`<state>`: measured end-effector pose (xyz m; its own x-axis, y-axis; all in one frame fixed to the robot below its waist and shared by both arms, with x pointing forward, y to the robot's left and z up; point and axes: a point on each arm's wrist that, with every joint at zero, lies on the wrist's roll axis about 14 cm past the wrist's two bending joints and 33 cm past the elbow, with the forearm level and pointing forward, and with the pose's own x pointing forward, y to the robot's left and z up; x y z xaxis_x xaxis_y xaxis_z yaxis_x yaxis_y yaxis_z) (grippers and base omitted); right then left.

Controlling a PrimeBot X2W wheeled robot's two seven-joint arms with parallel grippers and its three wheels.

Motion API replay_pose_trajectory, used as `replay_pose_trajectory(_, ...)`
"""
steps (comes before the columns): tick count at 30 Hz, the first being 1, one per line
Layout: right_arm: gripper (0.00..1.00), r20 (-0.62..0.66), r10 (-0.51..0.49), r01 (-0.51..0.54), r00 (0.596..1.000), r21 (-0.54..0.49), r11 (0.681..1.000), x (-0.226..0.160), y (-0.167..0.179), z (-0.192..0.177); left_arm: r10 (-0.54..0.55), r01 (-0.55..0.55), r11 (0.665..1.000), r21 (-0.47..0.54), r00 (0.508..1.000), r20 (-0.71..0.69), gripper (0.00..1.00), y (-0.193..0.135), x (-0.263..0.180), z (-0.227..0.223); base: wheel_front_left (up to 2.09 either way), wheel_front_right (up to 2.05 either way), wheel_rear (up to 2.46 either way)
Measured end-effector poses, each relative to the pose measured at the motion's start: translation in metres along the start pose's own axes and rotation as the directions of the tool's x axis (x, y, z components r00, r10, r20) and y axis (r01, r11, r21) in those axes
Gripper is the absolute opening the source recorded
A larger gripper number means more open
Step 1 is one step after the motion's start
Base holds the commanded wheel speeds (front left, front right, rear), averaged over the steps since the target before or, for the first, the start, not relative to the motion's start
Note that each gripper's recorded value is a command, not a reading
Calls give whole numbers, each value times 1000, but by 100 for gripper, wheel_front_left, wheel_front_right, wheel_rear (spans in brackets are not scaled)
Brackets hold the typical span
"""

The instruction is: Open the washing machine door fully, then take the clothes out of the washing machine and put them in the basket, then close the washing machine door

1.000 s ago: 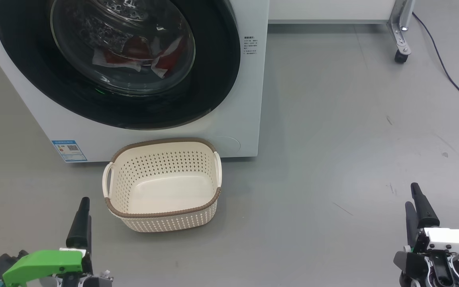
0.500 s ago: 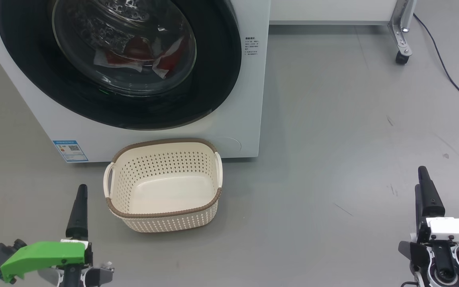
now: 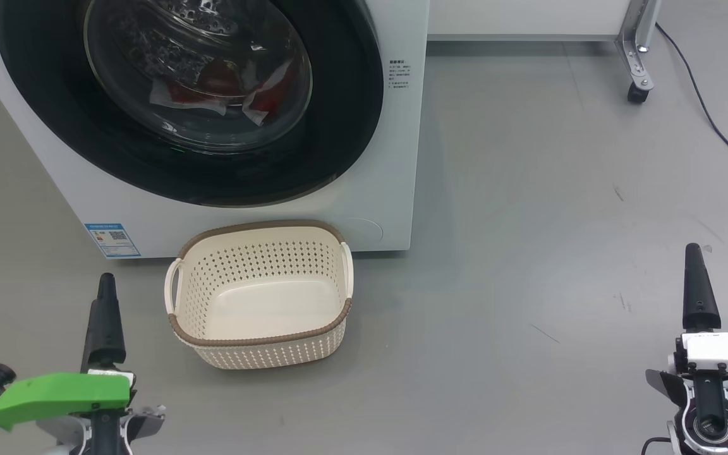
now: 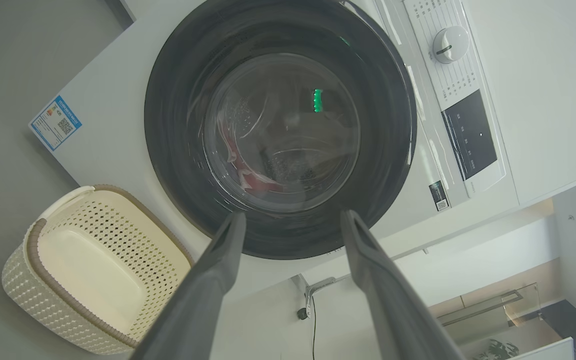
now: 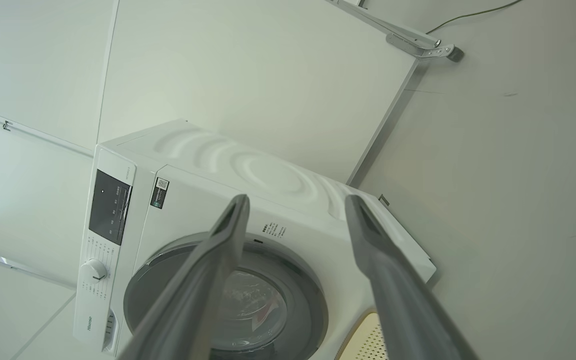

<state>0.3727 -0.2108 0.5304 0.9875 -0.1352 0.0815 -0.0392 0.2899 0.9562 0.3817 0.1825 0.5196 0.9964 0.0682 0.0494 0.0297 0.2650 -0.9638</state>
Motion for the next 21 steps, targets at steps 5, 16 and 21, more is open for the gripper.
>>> replay_pose_trajectory(5, 100, 11, 16, -15, 1000, -51, 999, 1, 7, 1, -21, 19, 994, 105, 1000, 17, 100, -5, 1, 6, 0, 0, 0)
replay_pose_trajectory(16, 100, 20, 65, -59, 998, -203, 977, 4, 22, 0, -101, 98, 934, 344, 995, -11, 100, -24, 0, -5, 0, 0, 0)
replay_pose_trajectory(21, 100, 11, 87, -81, 996, -266, 960, 4, 28, -5, -126, 125, 907, 401, 992, -24, 100, -30, 0, -10, 0, 0, 0)
